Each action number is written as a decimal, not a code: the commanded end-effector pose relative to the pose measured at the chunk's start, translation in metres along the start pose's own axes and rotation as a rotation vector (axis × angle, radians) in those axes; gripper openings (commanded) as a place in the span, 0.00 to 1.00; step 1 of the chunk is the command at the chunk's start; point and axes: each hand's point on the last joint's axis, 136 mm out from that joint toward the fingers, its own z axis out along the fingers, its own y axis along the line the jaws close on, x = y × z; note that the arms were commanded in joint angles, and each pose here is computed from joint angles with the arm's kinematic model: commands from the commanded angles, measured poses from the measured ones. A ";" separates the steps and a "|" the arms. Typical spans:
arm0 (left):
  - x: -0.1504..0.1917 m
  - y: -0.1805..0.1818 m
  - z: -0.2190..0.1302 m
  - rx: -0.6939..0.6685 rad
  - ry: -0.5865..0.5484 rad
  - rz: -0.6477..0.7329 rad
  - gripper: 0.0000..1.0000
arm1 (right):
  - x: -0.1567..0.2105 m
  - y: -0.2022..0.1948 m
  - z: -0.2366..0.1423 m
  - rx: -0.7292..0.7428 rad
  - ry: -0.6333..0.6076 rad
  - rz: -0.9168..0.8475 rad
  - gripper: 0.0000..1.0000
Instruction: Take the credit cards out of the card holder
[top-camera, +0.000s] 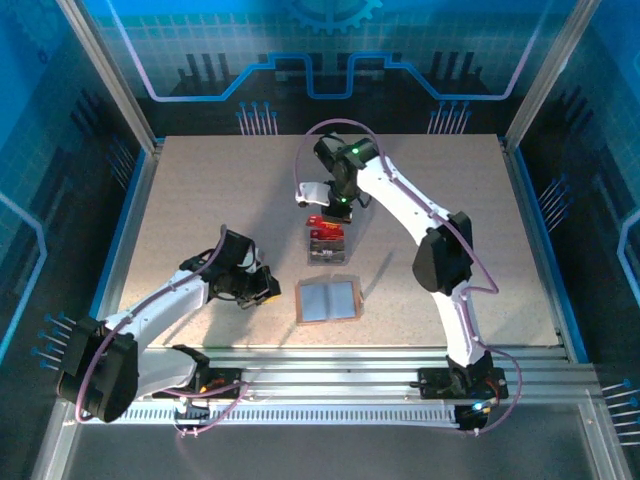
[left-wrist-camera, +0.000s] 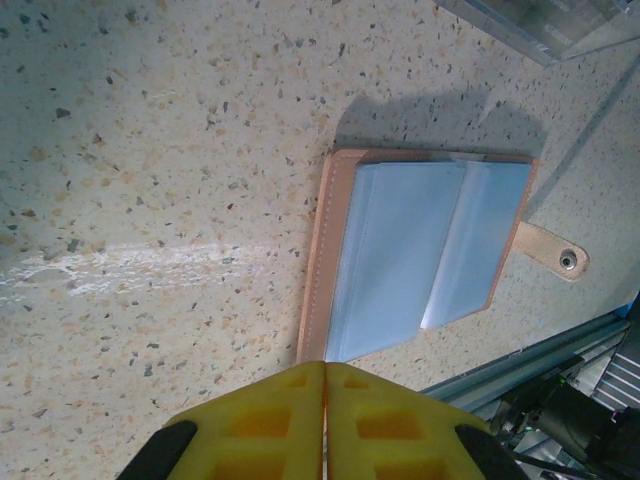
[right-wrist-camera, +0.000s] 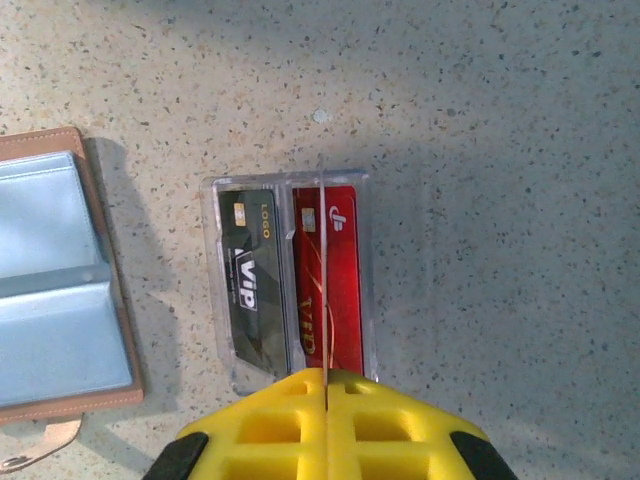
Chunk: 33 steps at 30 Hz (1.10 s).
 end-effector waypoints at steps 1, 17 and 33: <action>0.003 0.008 -0.002 -0.015 0.000 -0.017 0.08 | 0.013 0.002 0.006 -0.054 0.053 -0.003 0.00; 0.002 0.009 -0.001 -0.002 0.005 -0.026 0.08 | 0.029 0.003 0.041 -0.130 0.141 0.049 0.00; -0.001 0.010 -0.001 0.000 0.000 -0.024 0.08 | 0.021 -0.030 0.006 0.081 0.091 0.124 0.23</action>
